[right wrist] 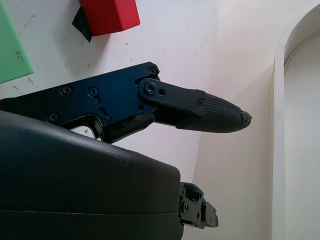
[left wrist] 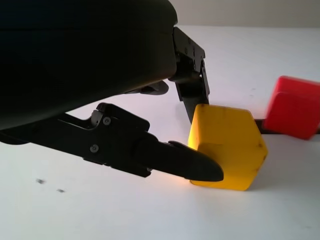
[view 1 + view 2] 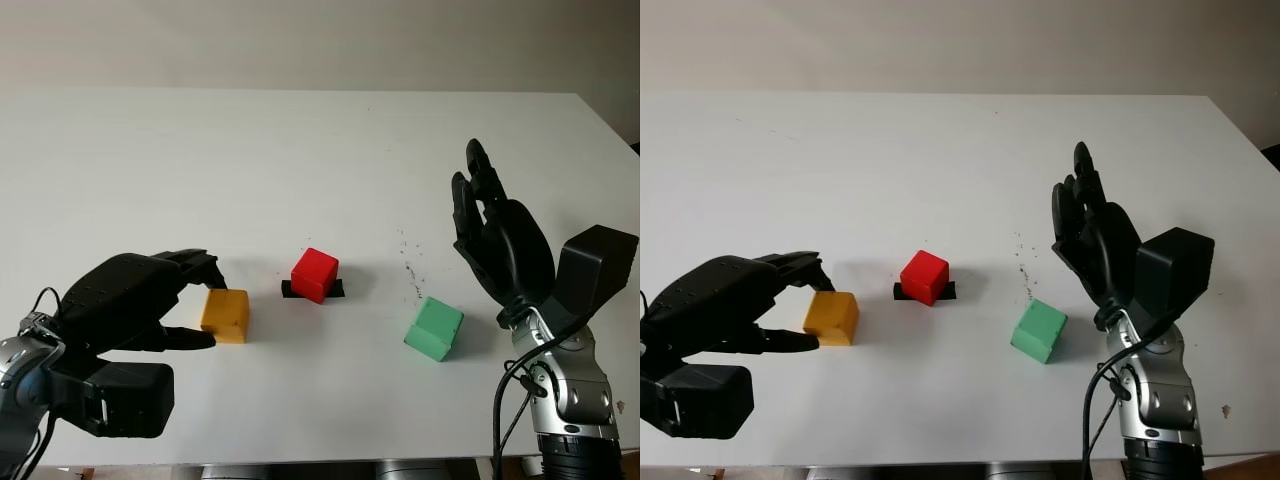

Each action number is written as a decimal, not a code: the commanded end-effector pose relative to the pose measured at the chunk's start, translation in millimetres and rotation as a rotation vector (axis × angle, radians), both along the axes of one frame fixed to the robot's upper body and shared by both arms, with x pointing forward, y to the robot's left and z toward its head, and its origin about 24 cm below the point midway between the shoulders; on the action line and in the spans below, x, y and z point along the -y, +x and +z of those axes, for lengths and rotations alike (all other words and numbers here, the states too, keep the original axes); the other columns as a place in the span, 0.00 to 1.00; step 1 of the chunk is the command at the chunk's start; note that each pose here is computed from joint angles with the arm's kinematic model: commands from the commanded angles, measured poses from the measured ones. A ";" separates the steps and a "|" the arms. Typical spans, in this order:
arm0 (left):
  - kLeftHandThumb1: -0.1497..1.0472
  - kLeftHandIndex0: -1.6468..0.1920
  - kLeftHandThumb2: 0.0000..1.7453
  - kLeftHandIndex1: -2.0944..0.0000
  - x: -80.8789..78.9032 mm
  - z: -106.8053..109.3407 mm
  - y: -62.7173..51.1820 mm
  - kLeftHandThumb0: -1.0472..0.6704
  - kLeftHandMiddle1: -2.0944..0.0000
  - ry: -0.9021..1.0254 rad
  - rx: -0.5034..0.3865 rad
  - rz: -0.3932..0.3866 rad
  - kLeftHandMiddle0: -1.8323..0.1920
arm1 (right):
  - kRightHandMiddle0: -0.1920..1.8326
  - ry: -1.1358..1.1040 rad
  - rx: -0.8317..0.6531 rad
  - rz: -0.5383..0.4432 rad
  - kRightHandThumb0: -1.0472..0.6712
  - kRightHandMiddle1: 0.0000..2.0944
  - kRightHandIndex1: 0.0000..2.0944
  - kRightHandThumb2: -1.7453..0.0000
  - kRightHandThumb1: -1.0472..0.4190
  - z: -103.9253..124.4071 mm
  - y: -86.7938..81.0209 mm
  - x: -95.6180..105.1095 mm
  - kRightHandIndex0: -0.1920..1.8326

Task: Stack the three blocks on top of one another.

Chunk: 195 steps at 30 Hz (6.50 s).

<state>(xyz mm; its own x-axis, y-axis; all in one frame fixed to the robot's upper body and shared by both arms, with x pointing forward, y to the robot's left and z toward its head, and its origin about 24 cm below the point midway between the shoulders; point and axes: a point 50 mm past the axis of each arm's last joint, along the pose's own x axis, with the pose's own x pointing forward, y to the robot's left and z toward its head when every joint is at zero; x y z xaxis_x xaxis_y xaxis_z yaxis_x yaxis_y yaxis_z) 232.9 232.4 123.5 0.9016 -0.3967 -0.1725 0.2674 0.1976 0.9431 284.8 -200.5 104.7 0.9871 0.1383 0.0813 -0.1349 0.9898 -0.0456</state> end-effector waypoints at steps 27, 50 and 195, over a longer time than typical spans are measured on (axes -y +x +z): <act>1.00 0.74 0.06 0.45 -12.1 19.7 7.1 0.39 0.98 -0.528 0.097 0.006 0.71 | 0.00 -0.037 0.016 -0.010 0.21 0.00 0.00 0.66 0.00 4.8 -1.5 0.9 0.00; 1.00 0.74 0.05 0.31 66.4 63.1 82.4 0.36 0.98 -0.389 0.031 -0.214 0.73 | 0.00 -0.046 0.007 -0.013 0.23 0.00 0.00 0.64 0.00 7.5 -1.3 1.2 0.00; 1.00 1.00 0.35 1.00 -6.5 -30.6 13.7 0.18 0.99 -1.338 0.017 0.353 1.00 | 0.30 -1.336 0.328 0.630 0.22 0.06 0.03 0.98 0.25 138.8 -33.3 8.3 0.14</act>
<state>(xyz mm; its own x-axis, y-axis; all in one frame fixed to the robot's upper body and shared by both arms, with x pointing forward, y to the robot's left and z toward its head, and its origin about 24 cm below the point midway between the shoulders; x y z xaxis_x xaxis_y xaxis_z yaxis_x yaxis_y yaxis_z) 248.7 239.4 87.3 0.9914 -0.0071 0.1306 0.0091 0.9999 -0.0147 255.0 -212.4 237.7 0.7136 0.6612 -0.2315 -0.3407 0.0389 -0.9394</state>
